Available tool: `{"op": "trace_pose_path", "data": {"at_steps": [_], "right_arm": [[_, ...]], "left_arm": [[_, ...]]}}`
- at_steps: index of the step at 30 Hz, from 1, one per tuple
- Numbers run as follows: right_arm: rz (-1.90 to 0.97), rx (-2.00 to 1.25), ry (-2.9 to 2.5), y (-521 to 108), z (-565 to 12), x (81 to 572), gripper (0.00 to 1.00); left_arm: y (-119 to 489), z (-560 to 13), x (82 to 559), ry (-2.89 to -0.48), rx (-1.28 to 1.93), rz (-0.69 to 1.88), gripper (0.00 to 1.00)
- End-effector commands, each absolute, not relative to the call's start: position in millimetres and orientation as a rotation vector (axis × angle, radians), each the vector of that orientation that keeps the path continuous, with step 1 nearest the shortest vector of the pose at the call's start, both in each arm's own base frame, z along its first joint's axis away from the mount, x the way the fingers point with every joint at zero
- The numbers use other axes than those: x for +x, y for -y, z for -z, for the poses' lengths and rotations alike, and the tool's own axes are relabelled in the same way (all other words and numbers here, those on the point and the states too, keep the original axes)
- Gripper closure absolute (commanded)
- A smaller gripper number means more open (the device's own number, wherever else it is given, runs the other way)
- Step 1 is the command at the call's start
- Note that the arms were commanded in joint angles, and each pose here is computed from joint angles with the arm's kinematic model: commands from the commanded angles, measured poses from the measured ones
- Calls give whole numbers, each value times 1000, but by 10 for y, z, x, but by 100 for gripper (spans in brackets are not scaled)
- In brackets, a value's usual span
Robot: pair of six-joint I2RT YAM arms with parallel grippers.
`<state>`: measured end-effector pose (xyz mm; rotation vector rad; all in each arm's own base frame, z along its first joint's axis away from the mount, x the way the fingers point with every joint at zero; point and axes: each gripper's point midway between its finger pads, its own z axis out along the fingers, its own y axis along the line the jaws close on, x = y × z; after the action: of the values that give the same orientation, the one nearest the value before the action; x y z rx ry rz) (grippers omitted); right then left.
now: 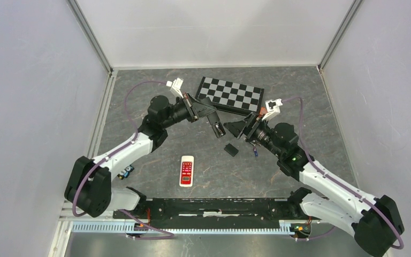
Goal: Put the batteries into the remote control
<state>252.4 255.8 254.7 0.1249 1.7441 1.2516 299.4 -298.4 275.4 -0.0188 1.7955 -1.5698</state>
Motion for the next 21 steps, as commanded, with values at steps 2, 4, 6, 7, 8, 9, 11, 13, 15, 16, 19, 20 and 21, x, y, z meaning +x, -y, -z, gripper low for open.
{"op": "trace_pose_path", "data": {"at_steps": [2, 4, 6, 7, 8, 9, 11, 13, 15, 16, 19, 20, 21], "right_arm": [[-921, -213, -1928, -2455, -1929, 2517, 22], [-924, -284, -1999, -2526, -1678, 2458, 29], [-928, -301, -2042, -2568, -1504, 2420, 38], [-931, -300, -2052, -2579, -1455, 2412, 41], [-935, -293, -2062, -2591, -1405, 2405, 43], [-938, -287, -2069, -2599, -1369, 2403, 44], [-914, -259, -2097, -2574, -1286, 2419, 46], [-878, -244, -2132, -2538, -1194, 2428, 47], [-843, -230, -2179, -2496, -1092, 2421, 47], [-831, -230, -2207, -2484, -1026, 2398, 48], [-824, -222, -2261, -2473, -889, 2328, 48], [-832, -218, -2272, -2483, -858, 2298, 48], [-845, -213, -2279, -2497, -822, 2269, 48]], "left_arm": [[2854, -2036, 3104, -2124, 14, 1229, 98], [2830, -1756, 3121, -2228, -5, 1144, 98], [2780, -1438, 3117, -2359, -26, 1007, 98], [2739, -1249, 3080, -2440, -31, 917, 98], [2709, -1123, 3075, -2495, -23, 814, 98], [2706, -1050, 3064, -2533, -7, 736, 98], [2666, -883, 3041, -2592, 15, 547, 98], [2635, -786, 3012, -2632, 32, 398, 98], [2636, -737, 2983, -2651, 52, 282, 98], [2667, -747, 2976, -2649, 65, 241, 98], [2693, -715, 2946, -2653, 113, 72, 98], [2702, -686, 2930, -2652, 131, 18, 98], [2719, -684, 2930, -2646, 142, -20, 98]]}}
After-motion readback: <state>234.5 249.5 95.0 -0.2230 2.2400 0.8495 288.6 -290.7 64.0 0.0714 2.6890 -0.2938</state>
